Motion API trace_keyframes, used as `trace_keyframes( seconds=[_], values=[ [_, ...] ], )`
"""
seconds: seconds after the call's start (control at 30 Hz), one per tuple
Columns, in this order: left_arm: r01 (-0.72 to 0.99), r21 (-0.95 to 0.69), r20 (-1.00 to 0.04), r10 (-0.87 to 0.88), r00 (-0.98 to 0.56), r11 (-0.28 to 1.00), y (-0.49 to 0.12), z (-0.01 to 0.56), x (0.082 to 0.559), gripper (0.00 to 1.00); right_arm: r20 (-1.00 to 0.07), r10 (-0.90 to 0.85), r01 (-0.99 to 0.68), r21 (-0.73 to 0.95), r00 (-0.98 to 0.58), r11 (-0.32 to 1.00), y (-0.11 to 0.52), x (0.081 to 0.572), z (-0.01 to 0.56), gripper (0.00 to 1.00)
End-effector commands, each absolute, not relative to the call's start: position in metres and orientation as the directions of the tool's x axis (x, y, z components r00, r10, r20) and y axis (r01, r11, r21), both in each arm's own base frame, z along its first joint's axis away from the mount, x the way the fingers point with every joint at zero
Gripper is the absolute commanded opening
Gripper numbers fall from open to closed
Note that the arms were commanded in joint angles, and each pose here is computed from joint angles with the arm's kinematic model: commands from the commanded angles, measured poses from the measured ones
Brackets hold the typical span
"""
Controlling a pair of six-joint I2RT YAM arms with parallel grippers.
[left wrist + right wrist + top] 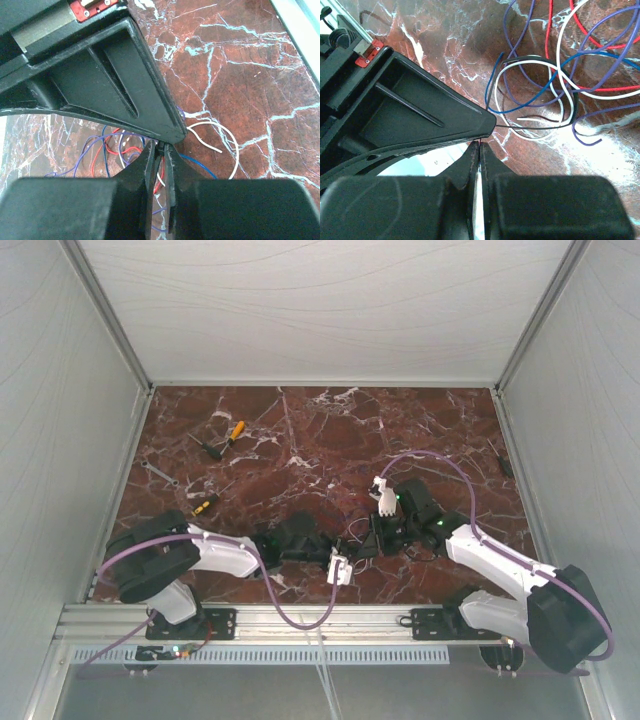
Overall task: Zip-tie the wires
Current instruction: Tie the cable at the center of the board.
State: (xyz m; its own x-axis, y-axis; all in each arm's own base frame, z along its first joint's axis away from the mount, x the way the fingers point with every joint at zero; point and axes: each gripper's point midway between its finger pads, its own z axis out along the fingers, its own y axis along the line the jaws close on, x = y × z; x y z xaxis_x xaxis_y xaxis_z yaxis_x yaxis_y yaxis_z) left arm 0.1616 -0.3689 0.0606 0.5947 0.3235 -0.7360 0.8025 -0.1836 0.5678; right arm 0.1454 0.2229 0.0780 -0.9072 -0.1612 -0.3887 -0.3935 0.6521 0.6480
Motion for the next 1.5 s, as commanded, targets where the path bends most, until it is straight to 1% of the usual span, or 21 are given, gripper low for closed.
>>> trace_keyframes(
  seconds=[0.0,0.63,1.0,1.13,1.17,1.23,1.33,1.37,1.4,1.47],
  values=[
    [0.758,0.637,-0.698,0.313,0.644,-0.141,-0.377,0.075,0.176,0.05,-0.422,-0.174,-0.431,0.65,-0.89,0.626,0.226,0.143,0.085,0.0],
    [0.749,0.656,-0.67,0.381,0.637,-0.098,-0.359,0.064,0.195,0.05,-0.426,-0.173,-0.434,0.65,-0.888,0.624,0.225,0.141,0.086,0.0],
    [0.752,0.653,-0.659,0.421,0.623,-0.091,-0.349,0.054,0.205,0.07,-0.429,-0.174,-0.437,0.654,-0.887,0.617,0.226,0.14,0.088,0.0],
    [0.74,0.67,-0.659,0.406,0.633,-0.065,-0.35,0.06,0.21,0.07,-0.426,-0.174,-0.436,0.654,-0.888,0.618,0.226,0.14,0.087,0.0],
    [0.739,0.67,-0.66,0.405,0.633,-0.063,-0.35,0.061,0.21,0.06,-0.425,-0.174,-0.434,0.653,-0.888,0.62,0.226,0.14,0.087,0.0],
    [0.74,0.67,-0.663,0.398,0.634,-0.063,-0.35,0.062,0.209,0.0,-0.429,-0.169,-0.431,0.643,-0.887,0.633,0.225,0.142,0.087,0.0],
    [0.747,0.661,-0.674,0.383,0.631,-0.066,-0.353,0.065,0.207,0.0,-0.453,-0.133,-0.415,0.609,-0.881,0.676,0.22,0.153,0.089,0.0],
    [0.751,0.657,-0.681,0.377,0.628,-0.065,-0.353,0.067,0.206,0.0,-0.465,-0.118,-0.411,0.602,-0.877,0.684,0.219,0.156,0.091,0.01],
    [0.756,0.652,-0.688,0.368,0.625,-0.063,-0.355,0.069,0.205,0.0,-0.482,-0.097,-0.407,0.596,-0.871,0.693,0.218,0.161,0.095,0.12],
    [0.765,0.64,-0.703,0.35,0.619,-0.067,-0.357,0.073,0.202,0.0,-0.513,-0.04,-0.394,0.605,-0.858,0.692,0.22,0.168,0.103,0.26]
  ],
)
